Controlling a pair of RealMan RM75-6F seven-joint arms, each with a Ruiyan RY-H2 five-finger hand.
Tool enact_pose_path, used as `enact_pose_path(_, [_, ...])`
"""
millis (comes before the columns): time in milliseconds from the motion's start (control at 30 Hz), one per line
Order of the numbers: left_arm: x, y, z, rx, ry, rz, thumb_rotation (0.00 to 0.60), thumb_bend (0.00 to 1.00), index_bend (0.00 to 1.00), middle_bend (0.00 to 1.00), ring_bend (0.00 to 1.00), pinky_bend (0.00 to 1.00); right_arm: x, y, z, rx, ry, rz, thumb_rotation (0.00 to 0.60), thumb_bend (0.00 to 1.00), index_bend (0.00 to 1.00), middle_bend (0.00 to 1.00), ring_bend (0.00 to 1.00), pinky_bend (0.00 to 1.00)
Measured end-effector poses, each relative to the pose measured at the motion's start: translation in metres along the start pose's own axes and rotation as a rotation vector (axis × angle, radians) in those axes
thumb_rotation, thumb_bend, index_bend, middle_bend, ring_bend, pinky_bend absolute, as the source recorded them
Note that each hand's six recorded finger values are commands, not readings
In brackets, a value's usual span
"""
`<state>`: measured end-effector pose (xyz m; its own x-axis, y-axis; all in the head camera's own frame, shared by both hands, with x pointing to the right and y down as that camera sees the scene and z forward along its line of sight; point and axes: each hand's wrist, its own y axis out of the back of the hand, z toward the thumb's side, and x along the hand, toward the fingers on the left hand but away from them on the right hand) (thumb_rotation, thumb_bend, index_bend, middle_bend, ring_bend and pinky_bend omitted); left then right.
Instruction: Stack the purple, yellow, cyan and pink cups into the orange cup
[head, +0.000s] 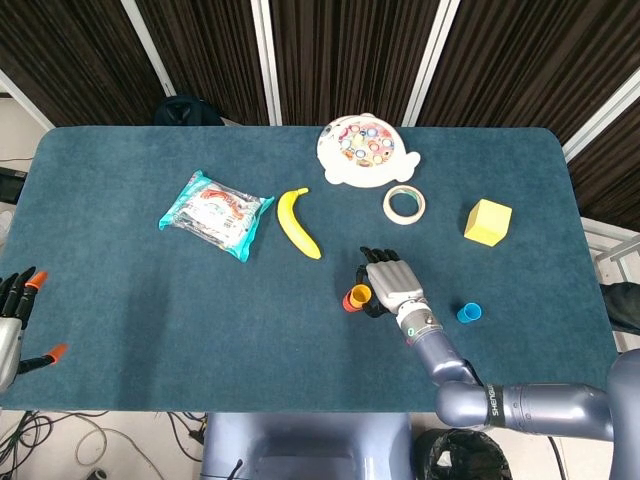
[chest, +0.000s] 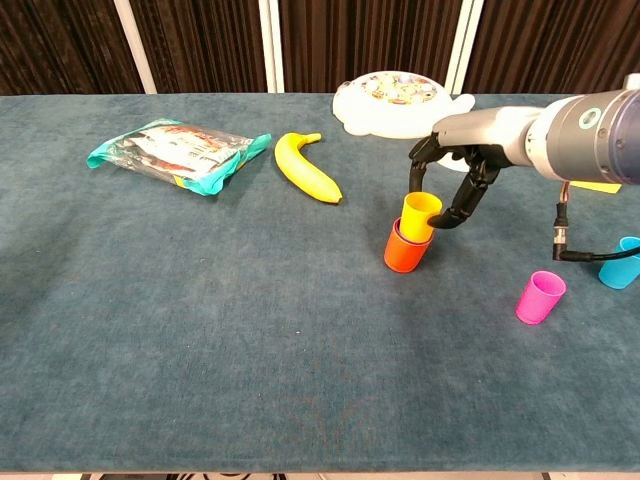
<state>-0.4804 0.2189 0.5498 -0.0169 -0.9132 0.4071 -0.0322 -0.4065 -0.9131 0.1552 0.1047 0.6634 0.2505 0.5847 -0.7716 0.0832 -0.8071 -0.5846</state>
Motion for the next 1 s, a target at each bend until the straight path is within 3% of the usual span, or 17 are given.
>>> enact_pose_path(200, [0.000, 0.000, 0.000, -0.001, -0.005, 0.001, 0.600, 0.00, 0.00, 0.00, 0.00, 0.04, 0.001, -0.002, -0.003, 0.020, -0.005, 0.018, 0.600, 0.28, 0.07, 0.00, 0.02, 0.01])
enact_pose_path(333, [0.000, 0.000, 0.000, -0.001, -0.002, 0.001, 0.600, 0.00, 0.00, 0.00, 0.00, 0.04, 0.003, 0.001, -0.004, 0.032, -0.008, 0.013, 0.600, 0.21, 0.01, 0.00, 0.02, 0.01])
enact_pose_path(633, [0.001, 0.000, -0.001, 0.003, 0.002, 0.003, 0.600, 0.00, 0.00, 0.00, 0.00, 0.04, 0.013, 0.032, -0.026, 0.026, -0.050, -0.074, 0.600, 0.21, 0.01, 0.00, 0.02, 0.01])
enact_pose_path(833, [0.001, 0.001, -0.001, 0.006, 0.007, 0.007, 0.600, 0.00, 0.00, 0.00, 0.00, 0.04, 0.036, 0.057, -0.079, 0.068, -0.149, -0.131, 0.600, 0.21, 0.07, 0.00, 0.02, 0.01])
enact_pose_path(1000, [0.000, -0.001, 0.002, 0.011, 0.000, 0.007, 0.600, 0.00, 0.00, 0.00, 0.00, 0.04, 0.060, 0.056, -0.115, 0.104, -0.193, -0.138, 0.600, 0.21, 0.11, 0.00, 0.02, 0.01])
